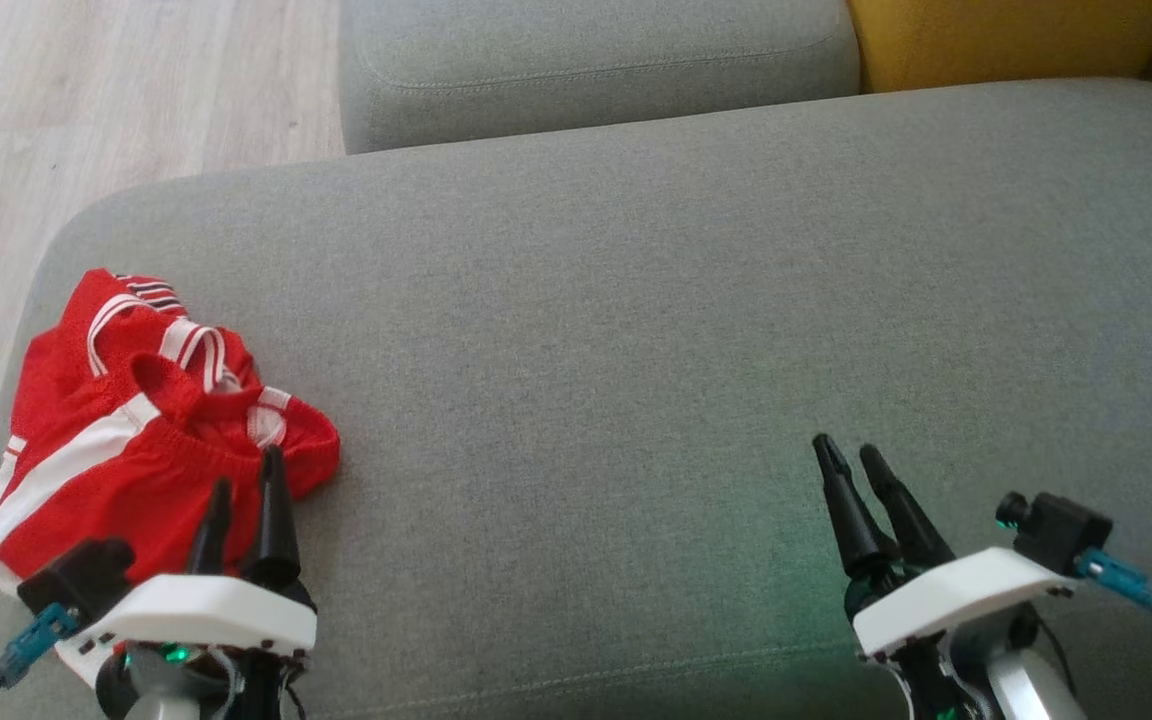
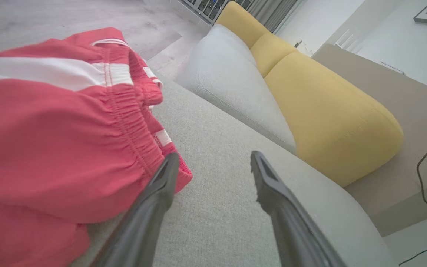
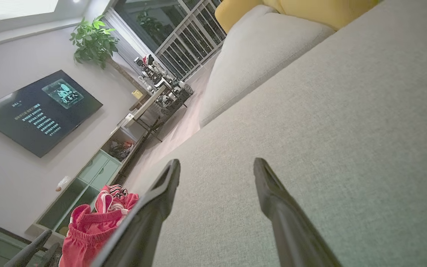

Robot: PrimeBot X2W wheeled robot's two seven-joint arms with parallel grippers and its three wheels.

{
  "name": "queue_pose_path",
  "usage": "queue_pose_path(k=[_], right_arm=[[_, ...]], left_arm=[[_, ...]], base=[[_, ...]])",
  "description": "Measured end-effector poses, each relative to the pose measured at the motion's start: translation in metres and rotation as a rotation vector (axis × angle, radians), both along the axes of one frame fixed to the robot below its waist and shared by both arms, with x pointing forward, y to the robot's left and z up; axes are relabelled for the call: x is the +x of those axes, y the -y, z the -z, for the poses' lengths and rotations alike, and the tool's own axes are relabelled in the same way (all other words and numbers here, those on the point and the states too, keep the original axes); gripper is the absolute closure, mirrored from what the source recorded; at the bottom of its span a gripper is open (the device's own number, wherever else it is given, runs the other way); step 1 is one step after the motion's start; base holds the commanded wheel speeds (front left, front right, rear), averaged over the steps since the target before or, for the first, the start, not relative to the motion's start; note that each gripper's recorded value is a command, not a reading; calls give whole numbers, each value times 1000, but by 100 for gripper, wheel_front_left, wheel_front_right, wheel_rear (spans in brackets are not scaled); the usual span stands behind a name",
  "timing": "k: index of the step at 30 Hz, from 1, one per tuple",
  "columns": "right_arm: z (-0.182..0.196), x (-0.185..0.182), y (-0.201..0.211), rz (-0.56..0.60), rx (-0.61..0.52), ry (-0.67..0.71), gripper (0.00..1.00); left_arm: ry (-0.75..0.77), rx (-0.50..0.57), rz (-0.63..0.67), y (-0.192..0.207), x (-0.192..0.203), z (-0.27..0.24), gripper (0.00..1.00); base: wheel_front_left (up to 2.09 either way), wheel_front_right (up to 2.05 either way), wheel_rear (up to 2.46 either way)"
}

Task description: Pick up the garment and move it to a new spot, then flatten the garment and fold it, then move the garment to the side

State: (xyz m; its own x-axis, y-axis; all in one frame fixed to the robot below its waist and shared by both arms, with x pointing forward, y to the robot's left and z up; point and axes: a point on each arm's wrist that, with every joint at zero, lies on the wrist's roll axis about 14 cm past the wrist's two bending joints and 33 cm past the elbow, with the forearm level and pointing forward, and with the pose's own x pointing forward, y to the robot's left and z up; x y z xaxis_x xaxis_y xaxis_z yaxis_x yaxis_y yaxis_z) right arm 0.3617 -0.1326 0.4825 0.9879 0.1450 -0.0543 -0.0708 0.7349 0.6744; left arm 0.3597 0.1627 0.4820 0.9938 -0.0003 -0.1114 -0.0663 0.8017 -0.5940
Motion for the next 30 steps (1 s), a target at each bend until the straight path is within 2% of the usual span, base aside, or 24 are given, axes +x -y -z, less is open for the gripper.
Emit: queue_pose_path(k=[30], right_arm=[[-35, 5, -19, -66, -358, 207, 0]], left_arm=[[201, 361, 44, 14, 3, -41, 0]], base=[[0, 0, 0]])
